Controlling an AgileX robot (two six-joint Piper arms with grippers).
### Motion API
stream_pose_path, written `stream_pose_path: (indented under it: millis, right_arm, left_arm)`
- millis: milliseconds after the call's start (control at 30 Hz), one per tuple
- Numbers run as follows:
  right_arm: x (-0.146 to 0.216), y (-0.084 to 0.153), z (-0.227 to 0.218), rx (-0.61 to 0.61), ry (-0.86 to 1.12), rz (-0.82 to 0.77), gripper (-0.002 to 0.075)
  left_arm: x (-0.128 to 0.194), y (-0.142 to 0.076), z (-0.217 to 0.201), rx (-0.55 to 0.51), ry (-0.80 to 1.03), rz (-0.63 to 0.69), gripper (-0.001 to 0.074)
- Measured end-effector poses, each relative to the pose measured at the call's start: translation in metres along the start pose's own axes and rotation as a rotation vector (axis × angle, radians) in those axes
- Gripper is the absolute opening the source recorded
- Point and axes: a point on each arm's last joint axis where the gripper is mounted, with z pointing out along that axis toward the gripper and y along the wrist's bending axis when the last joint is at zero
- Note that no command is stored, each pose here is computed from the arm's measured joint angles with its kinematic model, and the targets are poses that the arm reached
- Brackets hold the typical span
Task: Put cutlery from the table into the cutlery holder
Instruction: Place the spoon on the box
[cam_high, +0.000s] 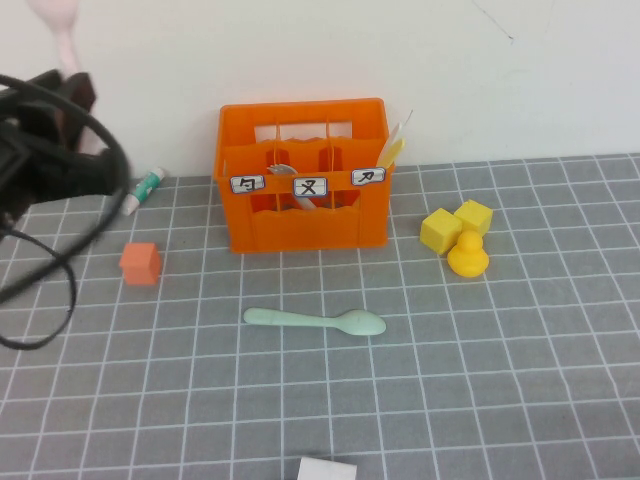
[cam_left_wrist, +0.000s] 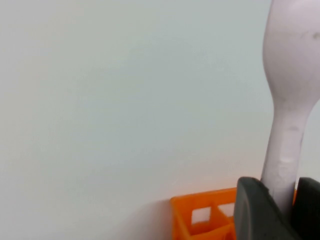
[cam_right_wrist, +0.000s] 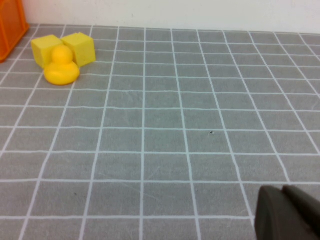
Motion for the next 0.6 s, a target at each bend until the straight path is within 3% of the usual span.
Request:
stream_pose_path:
  millis: [267,600]
  right_arm:
    - [0.0,0.0,0.0,0.0,0.0,0.0,-0.0003]
    - [0.0,0.0,0.0,0.0,0.0,0.0,-0.0003]
  left_arm:
    - [0.016,-0.007,0.026,0.119,-0.093,0.043,0.0121]
    - [0.061,-0.002,0.069,0.173,-0.184,-0.099,0.0121]
